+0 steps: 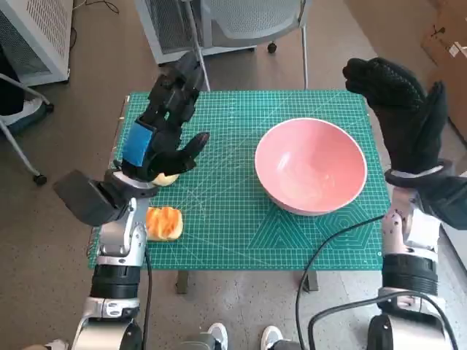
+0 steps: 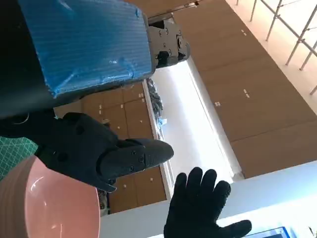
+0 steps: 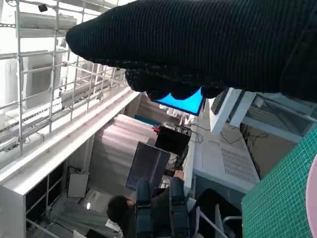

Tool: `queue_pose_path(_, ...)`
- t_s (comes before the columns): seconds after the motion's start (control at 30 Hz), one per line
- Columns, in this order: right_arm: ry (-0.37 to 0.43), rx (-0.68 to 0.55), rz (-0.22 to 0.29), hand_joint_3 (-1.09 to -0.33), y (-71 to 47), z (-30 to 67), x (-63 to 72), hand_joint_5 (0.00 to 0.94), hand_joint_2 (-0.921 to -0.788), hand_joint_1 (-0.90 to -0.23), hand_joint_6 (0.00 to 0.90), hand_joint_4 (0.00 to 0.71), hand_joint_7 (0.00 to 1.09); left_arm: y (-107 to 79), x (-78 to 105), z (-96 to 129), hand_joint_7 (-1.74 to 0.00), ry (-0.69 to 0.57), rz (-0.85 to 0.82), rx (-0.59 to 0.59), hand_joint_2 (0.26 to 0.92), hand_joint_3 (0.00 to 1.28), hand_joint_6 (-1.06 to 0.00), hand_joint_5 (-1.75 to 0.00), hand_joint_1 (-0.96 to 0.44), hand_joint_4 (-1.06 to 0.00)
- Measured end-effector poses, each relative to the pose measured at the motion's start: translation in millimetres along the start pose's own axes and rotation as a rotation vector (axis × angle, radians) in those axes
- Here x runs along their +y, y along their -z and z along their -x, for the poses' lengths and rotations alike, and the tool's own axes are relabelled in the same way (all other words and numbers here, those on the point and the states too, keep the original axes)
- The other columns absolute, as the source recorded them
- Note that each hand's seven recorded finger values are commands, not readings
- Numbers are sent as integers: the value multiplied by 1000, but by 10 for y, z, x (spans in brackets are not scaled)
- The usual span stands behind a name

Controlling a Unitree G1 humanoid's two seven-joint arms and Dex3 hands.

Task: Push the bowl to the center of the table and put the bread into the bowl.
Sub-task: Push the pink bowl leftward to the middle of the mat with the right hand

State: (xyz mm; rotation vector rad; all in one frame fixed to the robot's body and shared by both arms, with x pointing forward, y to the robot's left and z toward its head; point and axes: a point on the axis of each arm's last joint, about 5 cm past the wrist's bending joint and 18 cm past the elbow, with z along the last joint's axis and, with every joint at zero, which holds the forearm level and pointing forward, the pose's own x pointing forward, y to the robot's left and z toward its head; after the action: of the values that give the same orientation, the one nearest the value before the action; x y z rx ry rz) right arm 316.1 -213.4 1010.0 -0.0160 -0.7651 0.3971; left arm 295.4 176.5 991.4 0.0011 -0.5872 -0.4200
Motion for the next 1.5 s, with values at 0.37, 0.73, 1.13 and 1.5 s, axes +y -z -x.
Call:
queue_pose_path(0.37,44,46,-8,-729,92,17,-84,0,-921,-622,374,226,0,7,11,23,-277,-3,-4,7,728,633,1,1,-411,1)
queue_pose_path(0.73,148,190,-44,-742,246,109,-235,1,-921,-629,356,225,0,5,22,35,-277,-3,-12,12,725,637,1,1,-419,1)
queue_pose_path(1.13,312,391,-75,-680,368,259,-273,7,-921,-638,370,239,8,-24,15,32,-286,-6,-24,-1,723,638,1,1,-418,1)
queue_pose_path(1.5,416,544,-70,-695,413,383,-324,13,-921,-600,386,263,15,-7,22,84,-288,-11,-27,12,722,638,1,1,-418,1)
